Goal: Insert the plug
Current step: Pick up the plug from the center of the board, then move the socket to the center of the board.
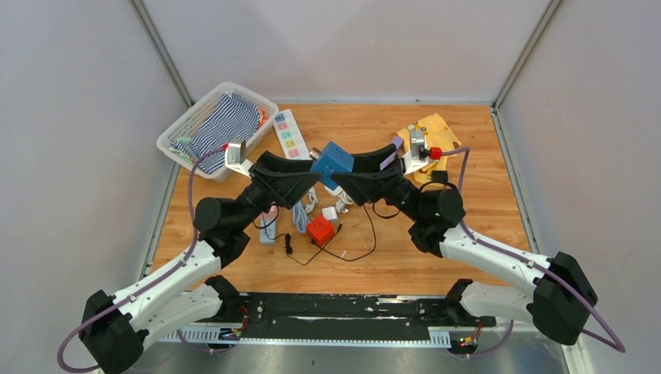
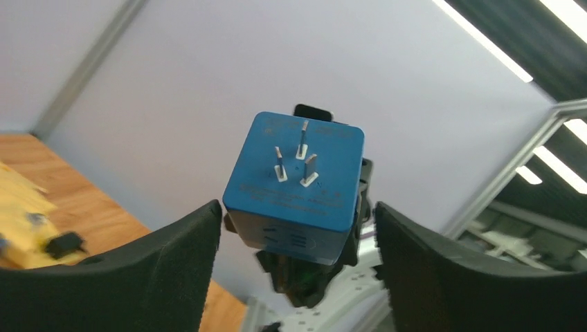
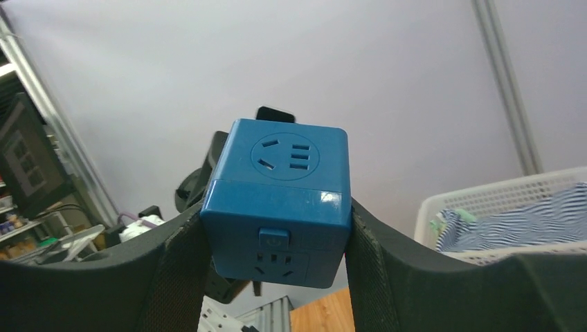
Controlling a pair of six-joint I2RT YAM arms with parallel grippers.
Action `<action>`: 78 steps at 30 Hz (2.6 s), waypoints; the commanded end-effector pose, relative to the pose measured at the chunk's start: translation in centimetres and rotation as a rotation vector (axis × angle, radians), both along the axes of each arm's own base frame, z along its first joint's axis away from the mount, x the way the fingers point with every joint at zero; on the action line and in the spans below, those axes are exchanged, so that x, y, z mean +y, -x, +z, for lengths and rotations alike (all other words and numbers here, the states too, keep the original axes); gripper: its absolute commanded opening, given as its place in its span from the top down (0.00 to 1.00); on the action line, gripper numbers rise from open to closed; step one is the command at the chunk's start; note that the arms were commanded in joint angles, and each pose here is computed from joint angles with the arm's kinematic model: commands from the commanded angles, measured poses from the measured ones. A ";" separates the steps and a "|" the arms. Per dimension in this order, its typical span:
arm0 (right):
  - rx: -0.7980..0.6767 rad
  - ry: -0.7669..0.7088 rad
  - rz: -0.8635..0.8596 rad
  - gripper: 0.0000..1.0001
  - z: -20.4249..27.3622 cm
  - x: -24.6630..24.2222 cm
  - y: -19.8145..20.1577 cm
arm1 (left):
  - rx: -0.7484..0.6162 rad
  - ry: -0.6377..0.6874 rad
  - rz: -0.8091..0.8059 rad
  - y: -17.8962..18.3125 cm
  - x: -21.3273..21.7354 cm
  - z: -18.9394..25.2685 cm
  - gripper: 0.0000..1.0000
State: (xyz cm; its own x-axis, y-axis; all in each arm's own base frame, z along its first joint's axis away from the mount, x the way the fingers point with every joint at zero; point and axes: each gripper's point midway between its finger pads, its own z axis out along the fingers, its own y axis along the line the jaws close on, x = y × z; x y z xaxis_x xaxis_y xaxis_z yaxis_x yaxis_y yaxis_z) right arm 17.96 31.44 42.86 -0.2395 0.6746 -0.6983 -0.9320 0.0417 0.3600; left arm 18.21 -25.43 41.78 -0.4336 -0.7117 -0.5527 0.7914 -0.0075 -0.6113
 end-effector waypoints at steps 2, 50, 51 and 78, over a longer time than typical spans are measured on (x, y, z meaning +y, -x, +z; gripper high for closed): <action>-0.036 0.002 -0.184 0.80 0.8 -2.9 -1.4 | 0.017 -0.051 0.076 -0.6 0.6 -1.6 0.01; 0.362 0.757 -0.782 0.83 -17.4 -19.7 -0.3 | -0.016 -1.207 0.142 -22.6 -19.5 -26.2 0.19; 0.360 0.749 -0.786 0.83 -17.2 -19.9 -0.1 | -0.004 -1.210 0.138 -22.8 -19.8 -26.9 0.20; 0.310 0.710 -0.854 0.83 -15.0 -22.3 0.9 | 0.059 -1.325 0.233 -27.6 -19.6 -34.6 0.32</action>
State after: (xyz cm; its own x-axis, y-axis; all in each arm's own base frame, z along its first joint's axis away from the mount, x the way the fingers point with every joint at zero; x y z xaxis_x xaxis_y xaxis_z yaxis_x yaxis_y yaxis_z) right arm 17.14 10.21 25.43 -0.1839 0.1405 -0.9728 -0.3996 0.8936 0.2046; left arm 44.89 -45.28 7.72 -0.4265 0.2774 -0.8609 0.6718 0.7344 -0.0961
